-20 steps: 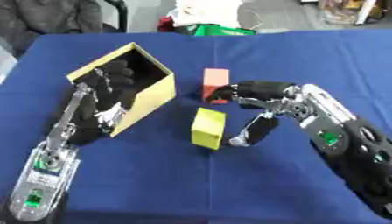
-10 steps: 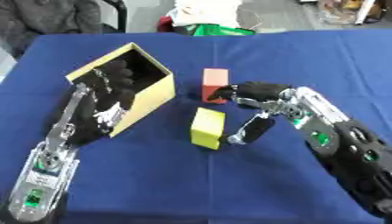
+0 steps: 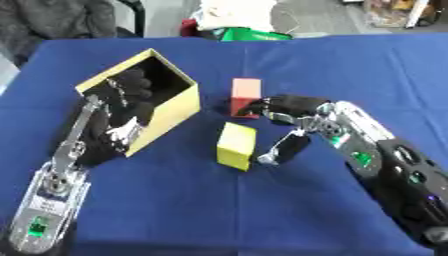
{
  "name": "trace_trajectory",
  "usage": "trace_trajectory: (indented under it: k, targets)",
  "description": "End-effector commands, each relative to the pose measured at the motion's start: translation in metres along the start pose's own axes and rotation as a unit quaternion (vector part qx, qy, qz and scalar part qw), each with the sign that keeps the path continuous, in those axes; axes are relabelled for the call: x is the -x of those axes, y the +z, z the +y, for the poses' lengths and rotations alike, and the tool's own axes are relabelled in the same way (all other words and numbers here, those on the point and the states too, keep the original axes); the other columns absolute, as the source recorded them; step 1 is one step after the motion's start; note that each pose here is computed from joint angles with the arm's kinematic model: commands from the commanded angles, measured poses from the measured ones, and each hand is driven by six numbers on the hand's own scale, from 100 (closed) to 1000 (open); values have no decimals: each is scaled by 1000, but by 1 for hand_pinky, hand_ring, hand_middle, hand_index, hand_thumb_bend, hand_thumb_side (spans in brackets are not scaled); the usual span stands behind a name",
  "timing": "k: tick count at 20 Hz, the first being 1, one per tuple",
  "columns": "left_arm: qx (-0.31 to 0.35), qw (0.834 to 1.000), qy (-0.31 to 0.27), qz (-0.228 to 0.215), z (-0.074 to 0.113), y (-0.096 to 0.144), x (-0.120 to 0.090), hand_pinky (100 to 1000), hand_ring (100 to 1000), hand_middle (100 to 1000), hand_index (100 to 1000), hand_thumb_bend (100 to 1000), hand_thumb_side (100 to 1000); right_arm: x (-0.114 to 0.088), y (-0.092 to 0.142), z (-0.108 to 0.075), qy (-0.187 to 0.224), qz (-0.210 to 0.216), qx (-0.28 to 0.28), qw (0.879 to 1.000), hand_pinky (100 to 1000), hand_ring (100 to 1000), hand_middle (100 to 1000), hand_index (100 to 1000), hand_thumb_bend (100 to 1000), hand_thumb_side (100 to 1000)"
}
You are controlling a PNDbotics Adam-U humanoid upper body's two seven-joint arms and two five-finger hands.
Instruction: Pick up objects on the table and place them in the box.
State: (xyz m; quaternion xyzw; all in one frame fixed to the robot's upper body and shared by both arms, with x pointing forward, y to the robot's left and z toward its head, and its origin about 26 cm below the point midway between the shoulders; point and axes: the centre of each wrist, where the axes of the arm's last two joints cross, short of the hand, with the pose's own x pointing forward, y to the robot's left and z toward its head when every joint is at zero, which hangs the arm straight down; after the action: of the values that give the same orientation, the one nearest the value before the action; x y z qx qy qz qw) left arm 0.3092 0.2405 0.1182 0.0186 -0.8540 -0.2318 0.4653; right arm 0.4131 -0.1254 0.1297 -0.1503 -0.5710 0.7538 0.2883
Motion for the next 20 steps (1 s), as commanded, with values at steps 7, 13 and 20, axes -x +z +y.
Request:
trace_trajectory:
  k: [7, 13, 20]
  targets:
    - [-2, 1000, -7, -9, 6, -2, -5, 686, 722, 708, 859, 376, 516, 2, 0, -9, 6, 14, 47, 999, 782, 800, 672, 769, 226, 385]
    - [-2, 1000, -6, -10, 6, -3, -6, 686, 722, 708, 859, 373, 520, 5, 2, -11, -6, 30, 94, 995, 754, 745, 527, 621, 100, 295]
    - [-3, 1000, -7, -13, 7, -3, -7, 687, 723, 707, 859, 373, 517, 11, 11, -19, -20, 49, 139, 989, 734, 715, 466, 551, 100, 257]
